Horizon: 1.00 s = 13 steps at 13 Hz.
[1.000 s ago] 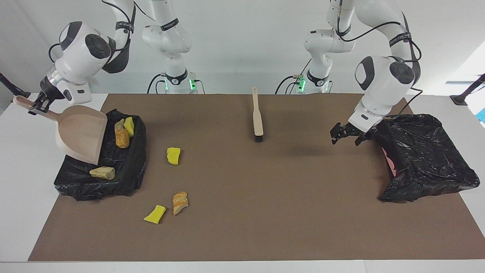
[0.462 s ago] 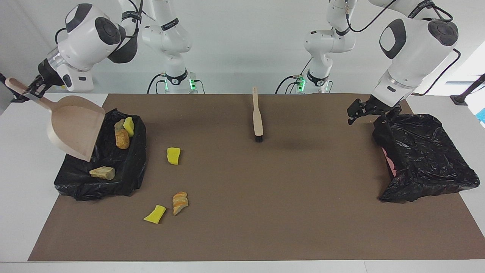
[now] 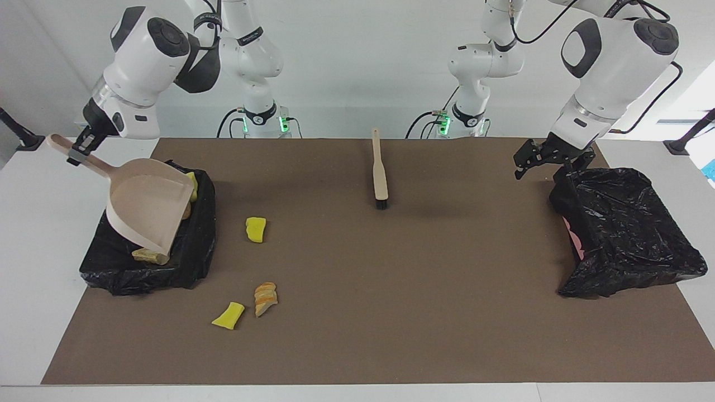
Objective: Sweep and dump trash in bin
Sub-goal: 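Bring the empty dustpan back to the table center with the right gripper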
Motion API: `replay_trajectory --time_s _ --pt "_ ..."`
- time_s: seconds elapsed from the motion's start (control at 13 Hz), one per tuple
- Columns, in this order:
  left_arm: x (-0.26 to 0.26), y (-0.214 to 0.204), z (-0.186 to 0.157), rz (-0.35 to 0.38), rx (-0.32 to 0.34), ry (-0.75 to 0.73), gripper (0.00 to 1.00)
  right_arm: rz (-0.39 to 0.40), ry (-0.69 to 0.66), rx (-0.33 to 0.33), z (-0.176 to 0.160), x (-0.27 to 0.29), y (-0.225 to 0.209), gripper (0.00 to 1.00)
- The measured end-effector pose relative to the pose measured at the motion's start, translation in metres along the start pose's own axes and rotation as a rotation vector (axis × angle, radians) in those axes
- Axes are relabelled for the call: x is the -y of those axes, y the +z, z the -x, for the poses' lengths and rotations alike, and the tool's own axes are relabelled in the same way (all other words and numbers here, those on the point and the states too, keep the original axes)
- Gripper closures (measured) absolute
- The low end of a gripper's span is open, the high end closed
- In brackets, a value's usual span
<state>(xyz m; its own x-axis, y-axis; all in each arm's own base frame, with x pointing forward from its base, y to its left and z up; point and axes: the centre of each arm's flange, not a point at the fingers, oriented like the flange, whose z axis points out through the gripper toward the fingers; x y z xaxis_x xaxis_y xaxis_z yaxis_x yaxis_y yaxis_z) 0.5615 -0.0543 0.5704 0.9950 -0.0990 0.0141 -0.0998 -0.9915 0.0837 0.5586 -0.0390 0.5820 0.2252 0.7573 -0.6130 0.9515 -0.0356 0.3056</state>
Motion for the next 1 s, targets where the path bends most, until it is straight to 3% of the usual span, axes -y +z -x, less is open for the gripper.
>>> replay_trajectory --time_s 0.15,0.31,0.69,1.0 --pt "0.002 0.001 0.001 -0.027 0.013 0.016 0.0 -0.039 0.146 -0.115 -0.036 -0.003 -0.018 0.68" --pt "0.003 0.001 0.002 -0.055 0.017 0.049 0.0 -0.092 0.285 -0.184 -0.077 -0.008 -0.033 0.68" --pt "0.003 -0.001 0.003 -0.062 0.014 0.054 0.0 -0.267 0.643 -0.228 -0.21 -0.034 -0.071 0.68" --pt "0.002 -0.002 0.003 -0.062 0.012 0.055 0.0 -0.408 0.943 -0.294 -0.291 -0.048 -0.094 0.68"
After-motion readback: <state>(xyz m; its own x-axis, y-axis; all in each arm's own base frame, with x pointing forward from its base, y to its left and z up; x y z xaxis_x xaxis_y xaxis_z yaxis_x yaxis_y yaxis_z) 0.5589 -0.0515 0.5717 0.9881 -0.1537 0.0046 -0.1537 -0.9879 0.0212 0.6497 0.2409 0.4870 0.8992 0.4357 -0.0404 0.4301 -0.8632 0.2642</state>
